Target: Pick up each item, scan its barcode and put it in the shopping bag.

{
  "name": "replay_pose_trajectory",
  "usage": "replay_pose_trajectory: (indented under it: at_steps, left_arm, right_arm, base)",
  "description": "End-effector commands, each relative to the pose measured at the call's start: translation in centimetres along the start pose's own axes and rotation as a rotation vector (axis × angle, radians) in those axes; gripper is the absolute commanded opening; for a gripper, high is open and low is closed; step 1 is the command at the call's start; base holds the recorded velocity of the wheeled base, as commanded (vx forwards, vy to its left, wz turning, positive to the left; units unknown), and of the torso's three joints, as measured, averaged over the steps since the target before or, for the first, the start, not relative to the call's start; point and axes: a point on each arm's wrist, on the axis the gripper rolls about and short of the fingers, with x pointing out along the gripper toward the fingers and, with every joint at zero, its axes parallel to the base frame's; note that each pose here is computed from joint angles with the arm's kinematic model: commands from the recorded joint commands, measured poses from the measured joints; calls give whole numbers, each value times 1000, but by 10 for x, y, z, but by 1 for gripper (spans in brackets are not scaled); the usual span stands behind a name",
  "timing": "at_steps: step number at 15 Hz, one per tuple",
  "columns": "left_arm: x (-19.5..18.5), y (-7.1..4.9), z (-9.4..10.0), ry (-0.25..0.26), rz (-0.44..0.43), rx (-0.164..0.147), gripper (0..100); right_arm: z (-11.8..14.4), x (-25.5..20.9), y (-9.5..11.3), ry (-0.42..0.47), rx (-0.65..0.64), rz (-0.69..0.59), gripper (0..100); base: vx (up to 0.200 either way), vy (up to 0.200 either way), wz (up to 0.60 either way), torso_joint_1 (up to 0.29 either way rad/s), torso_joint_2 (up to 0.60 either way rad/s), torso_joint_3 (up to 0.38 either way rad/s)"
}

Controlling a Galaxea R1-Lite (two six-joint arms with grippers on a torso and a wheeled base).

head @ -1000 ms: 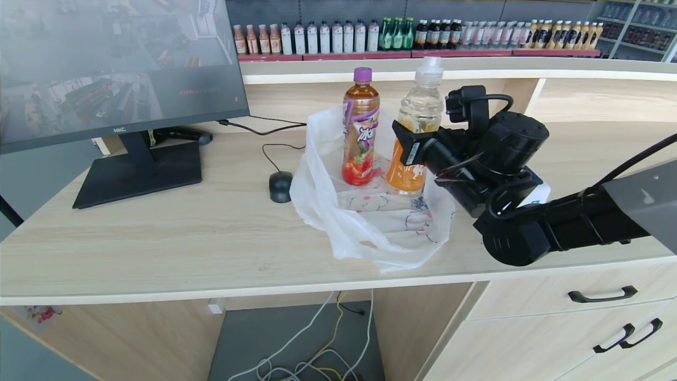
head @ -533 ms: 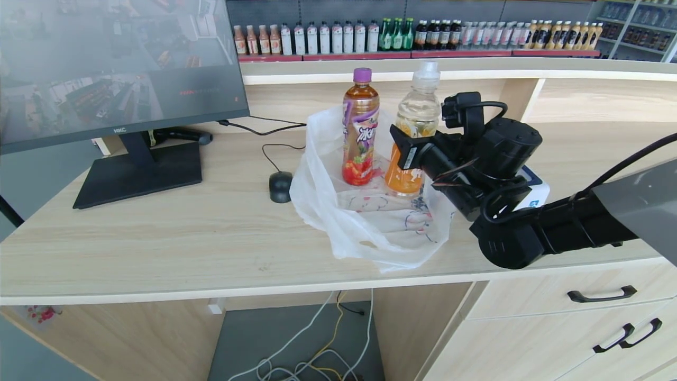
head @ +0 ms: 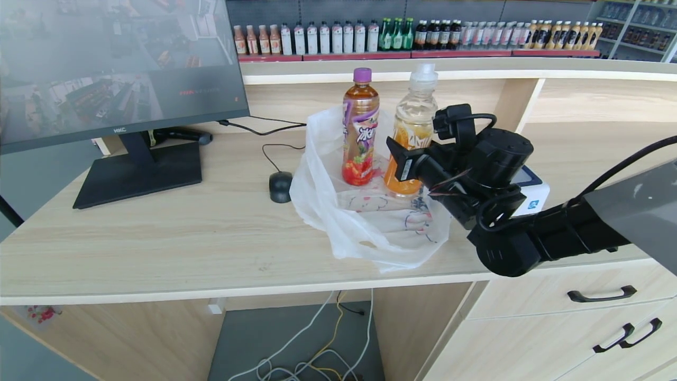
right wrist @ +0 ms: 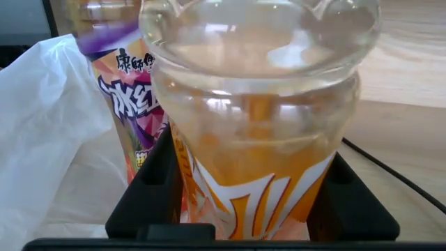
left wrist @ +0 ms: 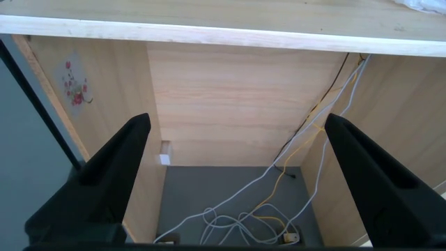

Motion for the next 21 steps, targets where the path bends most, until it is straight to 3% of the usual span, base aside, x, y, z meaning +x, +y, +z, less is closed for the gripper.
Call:
replay_pose_trajectory:
  at_steps: [1, 6, 7, 10, 16, 21]
  left_arm:
    - [0, 0, 0, -1, -1, 0, 100]
    - [0, 0, 0, 0, 1, 0, 100]
    - [0, 0, 0, -1, 1, 0, 100]
    - [0, 0, 0, -1, 1, 0, 100]
    - [0, 0, 0, -1, 1, 0, 100]
    - [0, 0, 0, 0, 1, 0, 100]
  right_arm:
    - [-5, -2, 2, 10, 0, 5, 0]
    - [-11, -6, 4, 26, -2, 10, 0]
    - [-11, -6, 4, 26, -2, 10, 100]
    - [-9, -7, 4, 16, 1, 11, 100]
    - [3, -15, 6, -103, -6, 8, 100]
    - [53, -31, 8, -212, 13, 13, 100]
  base:
    - [0, 0, 0, 0, 0, 0]
    - [0, 0, 0, 0, 0, 0]
    - [0, 0, 0, 0, 0, 0]
    - [0, 0, 0, 0, 0, 0]
    - [0, 0, 0, 0, 0, 0]
    - [0, 0, 0, 0, 0, 0]
